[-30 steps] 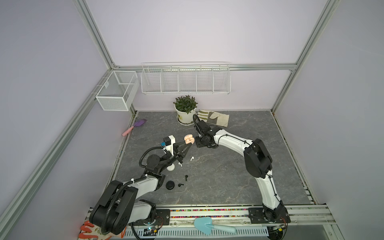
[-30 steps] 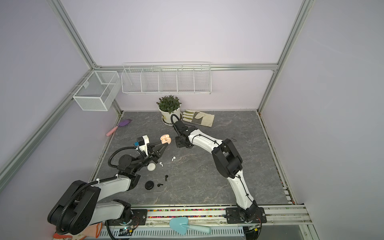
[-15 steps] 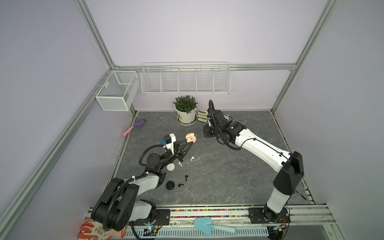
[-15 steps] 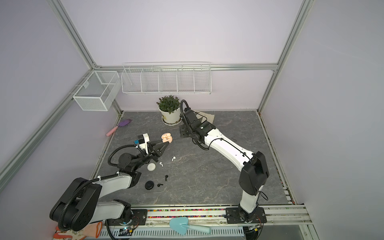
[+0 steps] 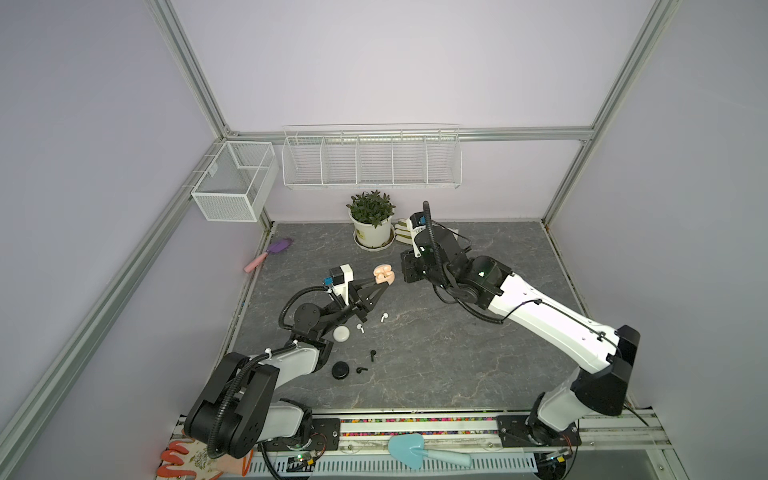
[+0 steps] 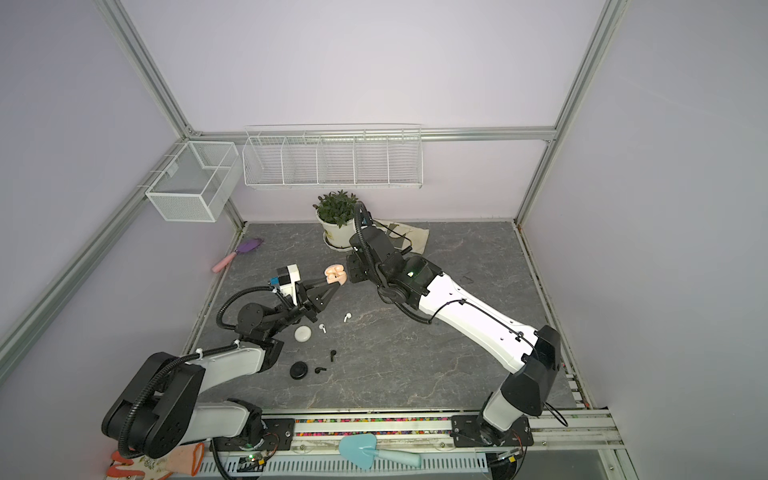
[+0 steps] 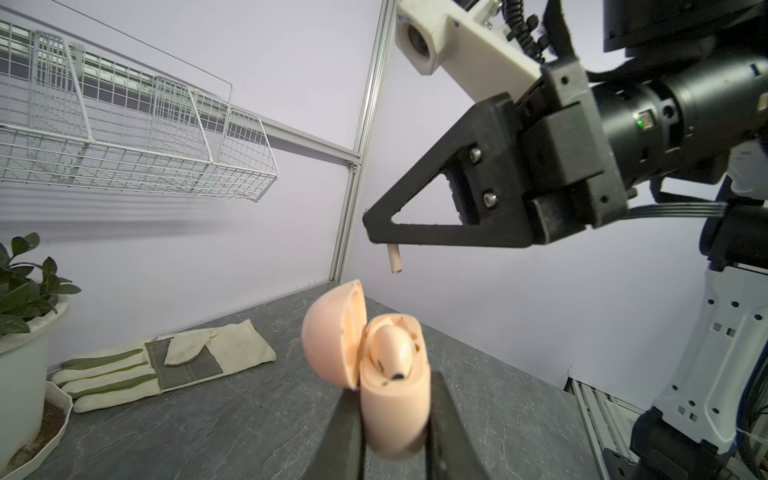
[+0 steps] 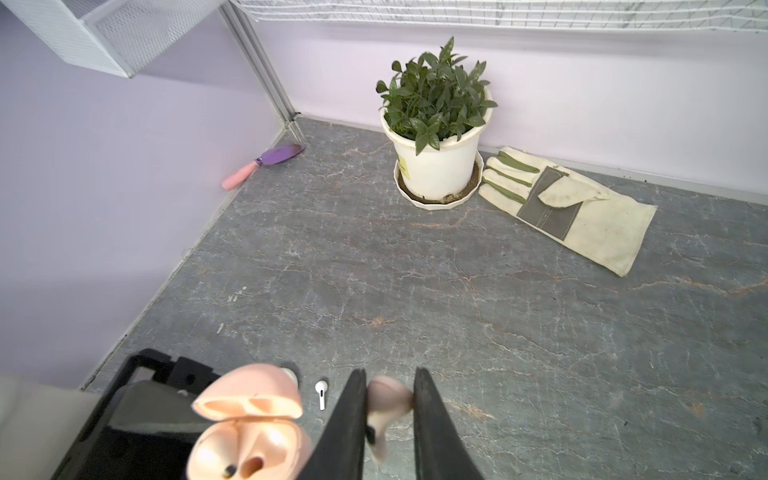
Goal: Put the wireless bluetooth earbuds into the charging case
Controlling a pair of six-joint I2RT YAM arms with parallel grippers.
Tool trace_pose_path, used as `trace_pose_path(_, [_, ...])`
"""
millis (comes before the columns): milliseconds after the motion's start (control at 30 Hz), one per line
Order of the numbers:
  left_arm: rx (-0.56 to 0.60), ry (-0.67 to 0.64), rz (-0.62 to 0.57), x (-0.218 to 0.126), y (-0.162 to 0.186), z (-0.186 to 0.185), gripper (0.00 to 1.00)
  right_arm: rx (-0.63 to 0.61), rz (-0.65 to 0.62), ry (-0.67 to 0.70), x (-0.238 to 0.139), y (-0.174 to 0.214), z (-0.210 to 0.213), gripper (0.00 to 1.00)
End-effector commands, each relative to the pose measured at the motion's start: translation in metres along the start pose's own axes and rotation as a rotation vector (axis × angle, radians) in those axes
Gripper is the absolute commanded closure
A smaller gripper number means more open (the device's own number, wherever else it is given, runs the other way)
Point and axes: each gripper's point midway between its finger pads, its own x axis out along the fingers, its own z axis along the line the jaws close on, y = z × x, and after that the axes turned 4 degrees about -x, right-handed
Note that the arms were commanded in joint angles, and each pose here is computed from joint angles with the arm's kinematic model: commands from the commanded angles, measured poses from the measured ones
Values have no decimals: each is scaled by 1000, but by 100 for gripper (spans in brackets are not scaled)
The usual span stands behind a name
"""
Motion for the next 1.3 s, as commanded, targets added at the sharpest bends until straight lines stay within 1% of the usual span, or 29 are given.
trace_pose_path(0, [28, 49, -29, 5, -13, -9, 100, 10, -91, -19, -10, -15, 7, 78])
trace_pose_path(133, [32, 53, -30, 4, -14, -11, 100, 6, -163, -72, -21, -21, 21, 78])
trace_pose_path(400, [35, 51, -30, 3, -13, -11, 100, 23, -200, -161, -24, -16, 41, 78])
trace_pose_path(567, [43, 53, -34, 3, -15, -12, 100, 19, -217, -185, -20, -11, 45, 78])
trace_pose_path(700, [41, 55, -33, 2, -14, -13, 100, -20, -269, -268, -27, -10, 59, 77])
trace_pose_path(867, [44, 51, -34, 1, -14, -13, 100, -39, -260, -264, -21, -5, 60, 77])
trace_pose_path(1267, [61, 52, -39, -1, -16, -16, 100, -41, -227, -244, -13, 5, 57, 77])
